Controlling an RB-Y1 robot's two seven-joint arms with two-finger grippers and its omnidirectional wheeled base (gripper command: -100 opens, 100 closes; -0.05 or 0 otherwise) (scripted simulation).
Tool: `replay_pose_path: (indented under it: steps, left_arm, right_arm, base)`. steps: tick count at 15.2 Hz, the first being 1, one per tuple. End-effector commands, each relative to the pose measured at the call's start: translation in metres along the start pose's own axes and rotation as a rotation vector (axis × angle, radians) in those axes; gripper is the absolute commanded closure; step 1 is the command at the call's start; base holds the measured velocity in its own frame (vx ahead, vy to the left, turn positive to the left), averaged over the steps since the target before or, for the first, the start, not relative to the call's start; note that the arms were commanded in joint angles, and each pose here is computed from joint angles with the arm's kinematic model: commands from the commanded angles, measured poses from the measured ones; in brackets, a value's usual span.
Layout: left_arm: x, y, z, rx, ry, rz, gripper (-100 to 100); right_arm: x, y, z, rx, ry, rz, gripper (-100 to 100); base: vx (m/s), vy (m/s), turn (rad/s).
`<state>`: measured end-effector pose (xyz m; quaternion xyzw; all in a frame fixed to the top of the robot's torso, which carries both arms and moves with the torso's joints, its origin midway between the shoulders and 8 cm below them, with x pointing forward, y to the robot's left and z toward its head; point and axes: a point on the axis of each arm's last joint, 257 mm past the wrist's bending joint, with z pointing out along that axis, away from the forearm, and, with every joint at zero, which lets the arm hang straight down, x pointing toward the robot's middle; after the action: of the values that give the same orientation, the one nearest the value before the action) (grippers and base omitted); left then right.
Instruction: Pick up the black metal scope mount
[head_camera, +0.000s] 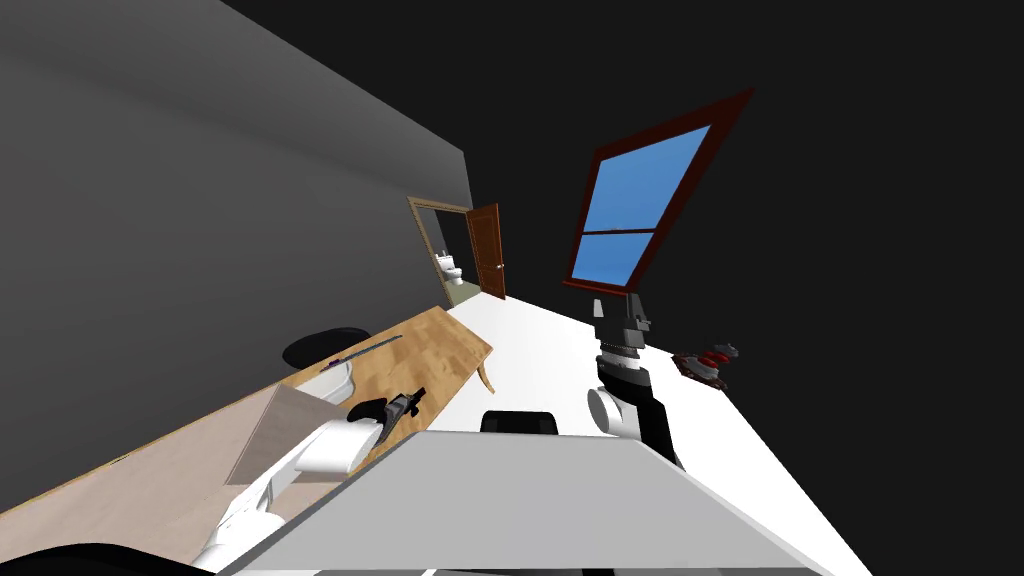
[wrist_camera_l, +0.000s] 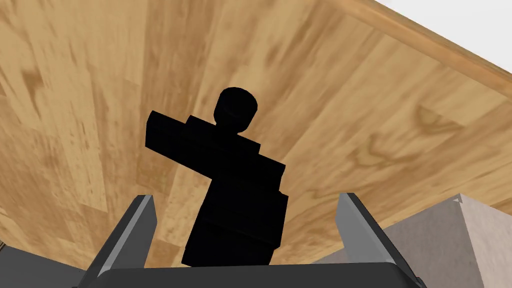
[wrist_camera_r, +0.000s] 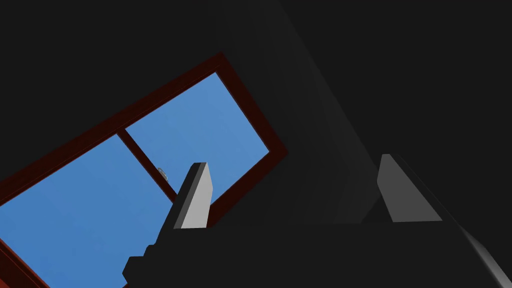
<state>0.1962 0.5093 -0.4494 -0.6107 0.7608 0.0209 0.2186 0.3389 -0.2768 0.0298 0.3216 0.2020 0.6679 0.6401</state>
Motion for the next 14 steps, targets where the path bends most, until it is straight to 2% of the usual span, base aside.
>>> replay_pose_path:
  steps: [1, 3, 4, 5, 10, 11, 12, 14]
  left_arm:
    - [-0.006, 0.013, 0.001, -0.04, 0.008, -0.033, -100]
    - [-0.004, 0.021, 0.002, -0.063, 0.025, -0.068, -100]
    - [-0.005, 0.015, 0.001, -0.046, 0.015, -0.045, -100]
    - [-0.006, 0.017, 0.007, -0.051, 0.013, -0.061, -100]
    - [-0.008, 0.02, 0.022, -0.053, 0.004, -0.083, -100]
    - [-0.007, 0.02, 0.019, -0.054, 0.007, -0.077, -100]
    - [-0.008, 0.02, 0.02, -0.053, 0.006, -0.078, 100]
    - [-0.007, 0.021, 0.02, -0.055, 0.006, -0.077, 100]
  right_arm:
    - [0.0, 0.0, 0.0, 0.0, 0.0, 0.0, 0]
    - [0.0, 0.0, 0.0, 0.0, 0.0, 0.0, 0]
    - [0.0, 0.0, 0.0, 0.0, 0.0, 0.0, 0]
    - [0.0, 0.0, 0.0, 0.0, 0.0, 0.0, 0]
    - [0.0, 0.0, 0.0, 0.0, 0.0, 0.0, 0]
    - [0.0, 0.0, 0.0, 0.0, 0.0, 0.0, 0]
    - [0.0, 0.0, 0.0, 0.0, 0.0, 0.0, 0]
    - [0.0, 0.0, 0.0, 0.0, 0.0, 0.0, 0]
  base:
    - [0.108, 0.081, -0.077]
    - [0.083, 0.042, -0.035]
    - [0.044, 0.015, -0.007]
    - [0.004, 0.013, -0.058]
    - [-0.039, 0.008, -0.083]
    - [-0.025, 0.003, -0.036]
    - [-0.009, 0.002, -0.001]
    - [-0.005, 0.001, -0.003]
